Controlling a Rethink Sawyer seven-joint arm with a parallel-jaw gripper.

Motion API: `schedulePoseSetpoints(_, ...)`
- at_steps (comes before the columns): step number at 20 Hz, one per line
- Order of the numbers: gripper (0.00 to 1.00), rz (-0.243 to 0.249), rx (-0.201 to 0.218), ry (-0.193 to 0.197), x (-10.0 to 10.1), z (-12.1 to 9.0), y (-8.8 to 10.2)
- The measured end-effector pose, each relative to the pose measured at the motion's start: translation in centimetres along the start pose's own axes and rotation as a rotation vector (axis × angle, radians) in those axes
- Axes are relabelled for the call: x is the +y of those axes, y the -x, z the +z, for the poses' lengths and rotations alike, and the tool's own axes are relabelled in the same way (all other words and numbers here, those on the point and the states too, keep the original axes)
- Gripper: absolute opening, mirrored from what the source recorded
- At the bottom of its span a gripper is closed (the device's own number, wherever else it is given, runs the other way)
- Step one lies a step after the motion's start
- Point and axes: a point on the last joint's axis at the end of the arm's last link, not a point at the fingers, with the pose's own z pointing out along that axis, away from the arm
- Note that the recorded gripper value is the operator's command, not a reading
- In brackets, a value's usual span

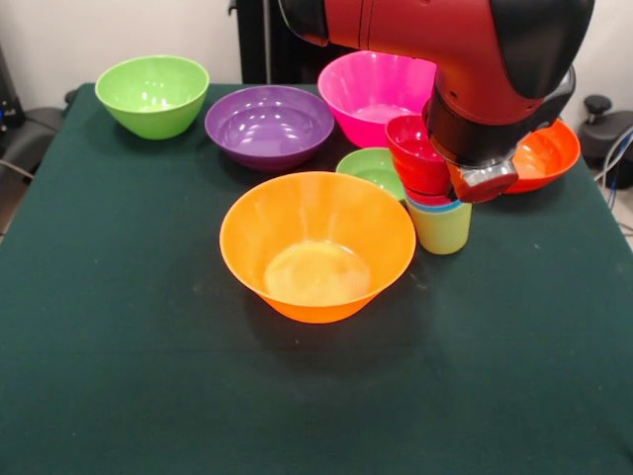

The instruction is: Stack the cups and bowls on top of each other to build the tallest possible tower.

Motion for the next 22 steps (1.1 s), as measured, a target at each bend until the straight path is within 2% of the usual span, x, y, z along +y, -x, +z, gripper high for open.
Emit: schedulePoseSetpoints(22,0.00,-0.007,-0.001,-0.001,0.09,0.05,-0.57)
